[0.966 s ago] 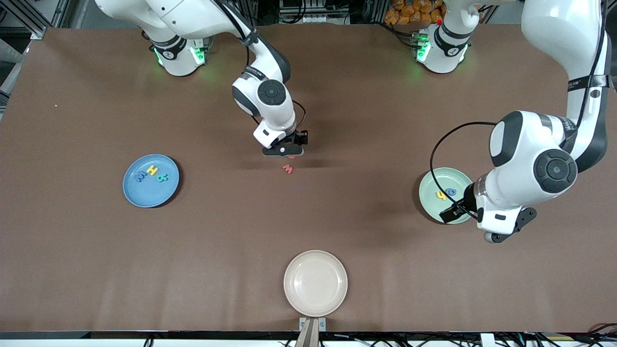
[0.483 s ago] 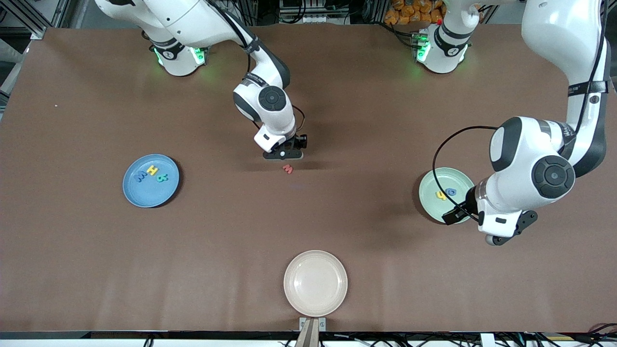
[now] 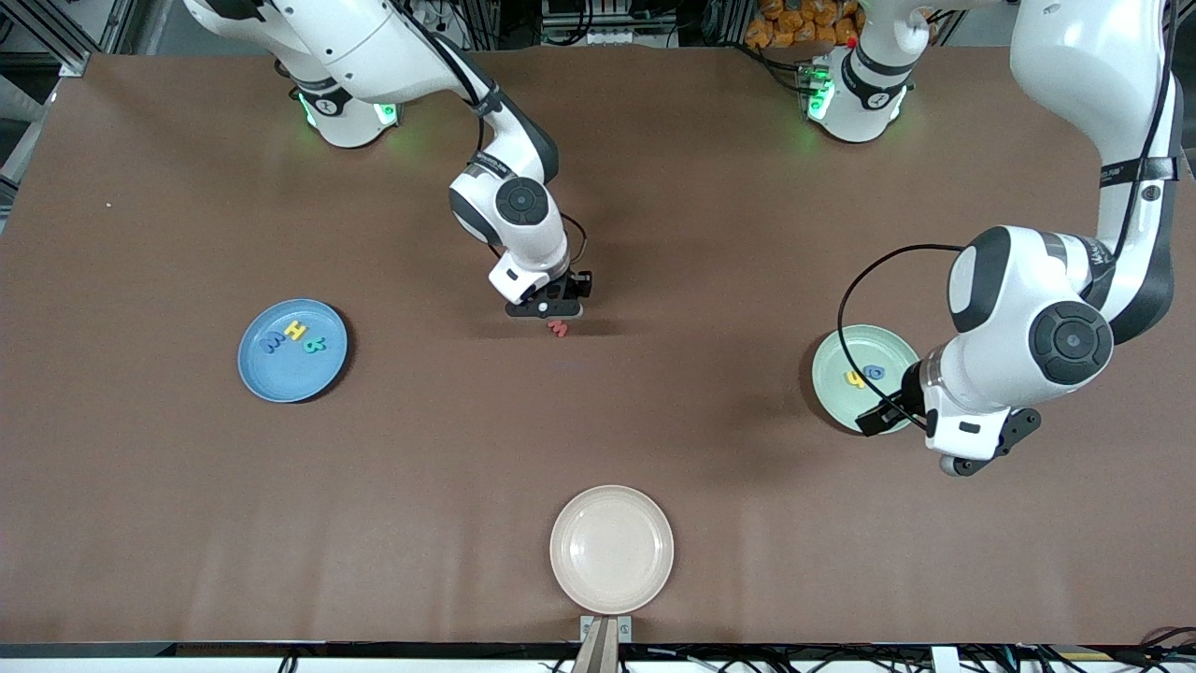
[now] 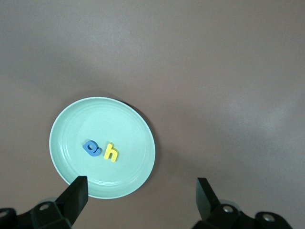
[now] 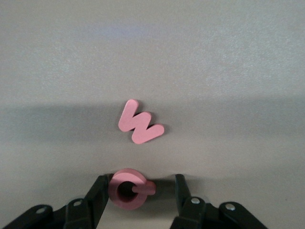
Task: Sort uppercase to blue plate, lowercase to green plate
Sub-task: 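Grasp the pink q with the right gripper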
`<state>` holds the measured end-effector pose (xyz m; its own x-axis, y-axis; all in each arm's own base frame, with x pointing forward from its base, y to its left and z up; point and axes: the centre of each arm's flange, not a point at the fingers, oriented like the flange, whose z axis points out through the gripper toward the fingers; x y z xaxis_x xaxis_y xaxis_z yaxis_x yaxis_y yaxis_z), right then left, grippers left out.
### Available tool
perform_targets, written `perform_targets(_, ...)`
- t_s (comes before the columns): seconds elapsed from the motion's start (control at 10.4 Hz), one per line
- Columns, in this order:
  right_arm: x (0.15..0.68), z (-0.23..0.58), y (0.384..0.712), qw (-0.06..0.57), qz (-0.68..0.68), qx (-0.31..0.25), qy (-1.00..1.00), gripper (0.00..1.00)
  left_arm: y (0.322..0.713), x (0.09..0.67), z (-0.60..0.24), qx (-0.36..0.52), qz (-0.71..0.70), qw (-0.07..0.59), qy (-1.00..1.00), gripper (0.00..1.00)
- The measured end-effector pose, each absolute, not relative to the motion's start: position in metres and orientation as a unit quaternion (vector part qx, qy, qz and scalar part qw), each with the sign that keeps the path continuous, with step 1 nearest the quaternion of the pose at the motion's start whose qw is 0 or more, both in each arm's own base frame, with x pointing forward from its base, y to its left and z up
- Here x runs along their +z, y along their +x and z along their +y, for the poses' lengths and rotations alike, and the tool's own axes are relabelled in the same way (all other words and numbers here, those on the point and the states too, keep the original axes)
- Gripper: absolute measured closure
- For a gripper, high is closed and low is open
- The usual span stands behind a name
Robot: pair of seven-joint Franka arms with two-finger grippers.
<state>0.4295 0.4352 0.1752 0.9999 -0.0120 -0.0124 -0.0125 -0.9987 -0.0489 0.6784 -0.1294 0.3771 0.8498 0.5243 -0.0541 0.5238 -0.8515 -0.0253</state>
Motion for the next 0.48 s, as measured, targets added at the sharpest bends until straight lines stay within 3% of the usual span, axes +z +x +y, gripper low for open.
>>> perform_targets(0.19, 0.1754, 0.4361, 0.4294, 0.025, 0.014, 0.006, -1.000, 0.35, 0.6784, 0.3772, -0.1295, 0.029, -0.272, 0.005, -0.962, 0.00)
perform_targets(0.48, 0.1768, 0.4424, 0.4257, 0.026, 0.022, 0.005, -0.999, 0.43, 0.6784, 0.3772, -0.1297, 0.029, -0.272, 0.005, -0.962, 0.00)
